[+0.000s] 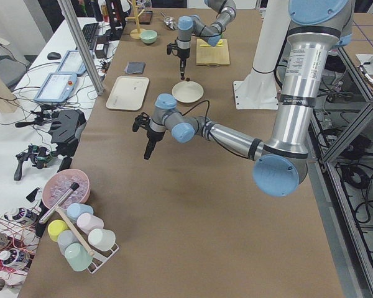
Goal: Place red cherry on plate
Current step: 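Carry the cherries with the right gripper over the white bowl and lower them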
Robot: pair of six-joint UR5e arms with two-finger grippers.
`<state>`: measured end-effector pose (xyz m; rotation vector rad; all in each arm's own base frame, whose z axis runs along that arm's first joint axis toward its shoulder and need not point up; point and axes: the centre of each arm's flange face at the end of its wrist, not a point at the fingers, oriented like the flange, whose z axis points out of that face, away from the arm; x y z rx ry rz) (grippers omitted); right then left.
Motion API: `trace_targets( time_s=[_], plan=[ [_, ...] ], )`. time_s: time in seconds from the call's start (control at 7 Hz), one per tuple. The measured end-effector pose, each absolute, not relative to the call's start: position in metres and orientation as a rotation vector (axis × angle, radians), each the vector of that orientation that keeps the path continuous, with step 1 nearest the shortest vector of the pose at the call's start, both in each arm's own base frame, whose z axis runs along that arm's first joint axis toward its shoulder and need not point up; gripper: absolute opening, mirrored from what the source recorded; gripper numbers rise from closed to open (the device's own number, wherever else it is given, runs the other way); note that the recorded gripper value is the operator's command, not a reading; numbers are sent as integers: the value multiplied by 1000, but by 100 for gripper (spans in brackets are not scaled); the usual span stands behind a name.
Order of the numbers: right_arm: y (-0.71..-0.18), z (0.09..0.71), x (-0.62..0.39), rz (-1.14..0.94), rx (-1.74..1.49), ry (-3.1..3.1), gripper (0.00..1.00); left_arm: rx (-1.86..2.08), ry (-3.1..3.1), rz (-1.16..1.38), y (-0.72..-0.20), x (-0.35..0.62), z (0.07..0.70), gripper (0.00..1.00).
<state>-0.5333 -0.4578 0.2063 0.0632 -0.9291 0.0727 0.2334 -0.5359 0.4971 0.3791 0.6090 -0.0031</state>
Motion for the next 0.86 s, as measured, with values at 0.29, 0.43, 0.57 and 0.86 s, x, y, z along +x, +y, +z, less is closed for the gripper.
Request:
trace_targets(
  time_s=[0.29,0.43,0.57,0.86],
  plan=[
    [-446,181,-560,51,70,-945,0,352,598,-20,-541,215,517,98],
    [-436,178,-573,42,83,-937,3,346,597,-25,-542,211,522,98],
    [-431,179,-581,37,91,-927,58,342,596,-28,-542,209,524,98],
    [-434,176,-597,43,97,-911,100,338,594,-30,-541,207,527,98]
  ],
)
